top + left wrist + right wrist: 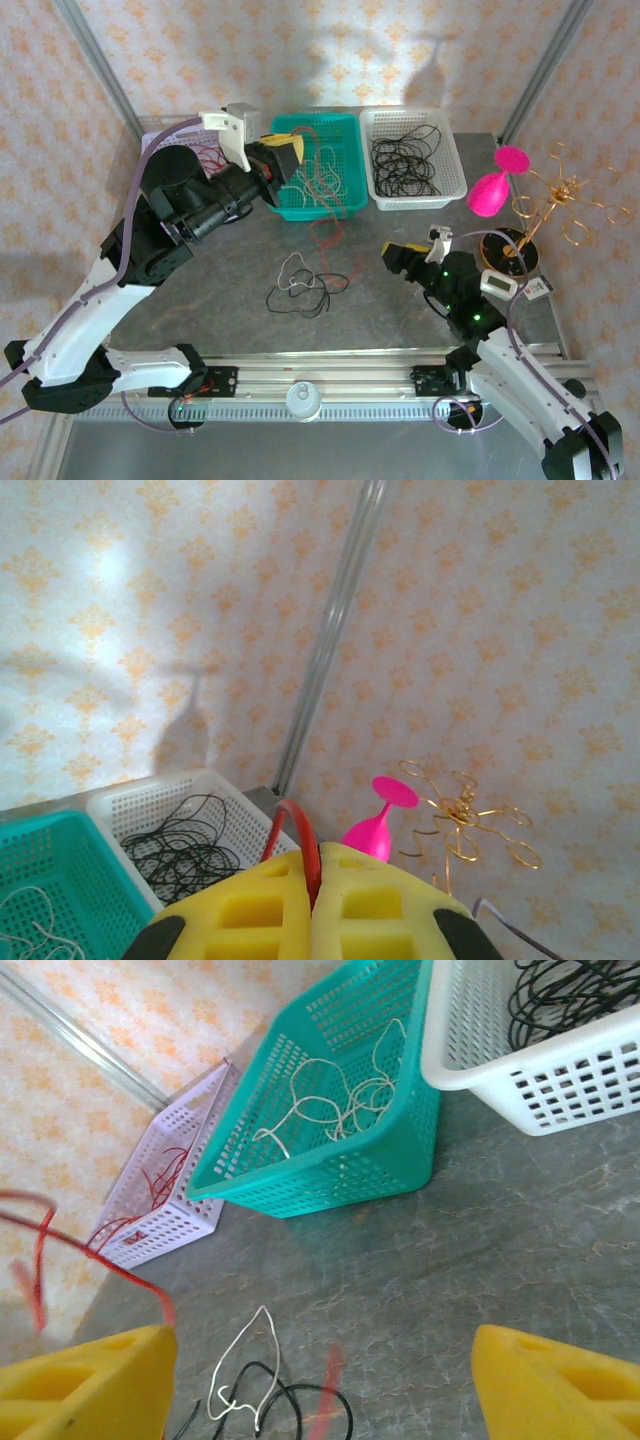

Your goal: Untangle the cables

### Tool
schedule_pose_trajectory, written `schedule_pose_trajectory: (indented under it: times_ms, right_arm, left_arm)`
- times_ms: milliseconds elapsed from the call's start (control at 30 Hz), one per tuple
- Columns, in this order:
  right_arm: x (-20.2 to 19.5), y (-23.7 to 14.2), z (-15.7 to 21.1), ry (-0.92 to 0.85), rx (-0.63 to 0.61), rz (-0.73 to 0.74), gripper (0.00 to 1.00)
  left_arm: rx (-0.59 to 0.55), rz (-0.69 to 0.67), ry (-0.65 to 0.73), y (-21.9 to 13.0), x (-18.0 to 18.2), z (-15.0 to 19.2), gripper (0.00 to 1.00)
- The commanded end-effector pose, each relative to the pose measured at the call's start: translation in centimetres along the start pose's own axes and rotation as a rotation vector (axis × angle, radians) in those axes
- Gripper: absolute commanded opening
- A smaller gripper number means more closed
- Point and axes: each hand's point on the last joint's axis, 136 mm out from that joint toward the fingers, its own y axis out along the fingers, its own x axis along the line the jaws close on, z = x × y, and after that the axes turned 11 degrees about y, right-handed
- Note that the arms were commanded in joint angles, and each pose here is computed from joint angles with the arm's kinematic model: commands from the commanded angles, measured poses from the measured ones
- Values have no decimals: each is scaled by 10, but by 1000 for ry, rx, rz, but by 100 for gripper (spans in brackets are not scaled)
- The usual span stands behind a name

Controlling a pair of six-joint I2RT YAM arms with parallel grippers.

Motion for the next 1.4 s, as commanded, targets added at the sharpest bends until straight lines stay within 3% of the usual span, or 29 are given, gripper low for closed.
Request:
schedule_pose_trajectory:
  times_ms: [0, 300, 533, 700, 967, 1233, 1367]
  right_arm:
    - [13, -3, -1, -26, 22, -34, 77]
    - [74, 6, -11, 79, 57, -211, 71]
    - [121, 32, 10, 201, 107, -308, 67]
    - [104, 52, 7, 233, 52, -198, 64]
    - [85, 78, 23, 283, 73, -141, 43]
    - [98, 82, 19, 296, 76, -193, 48]
    - [106, 82, 21, 317, 104, -221, 55]
  left_arm:
    - [3, -44, -5, 3, 7, 2, 0]
    - [28, -91, 17, 6, 15, 10, 0]
    - [35, -108, 29, 12, 18, 14, 0]
    - [27, -103, 27, 11, 17, 12, 0]
    - [7, -82, 25, 6, 14, 6, 0]
    - [6, -88, 28, 2, 15, 8, 0]
    - [7, -90, 30, 3, 16, 9, 0]
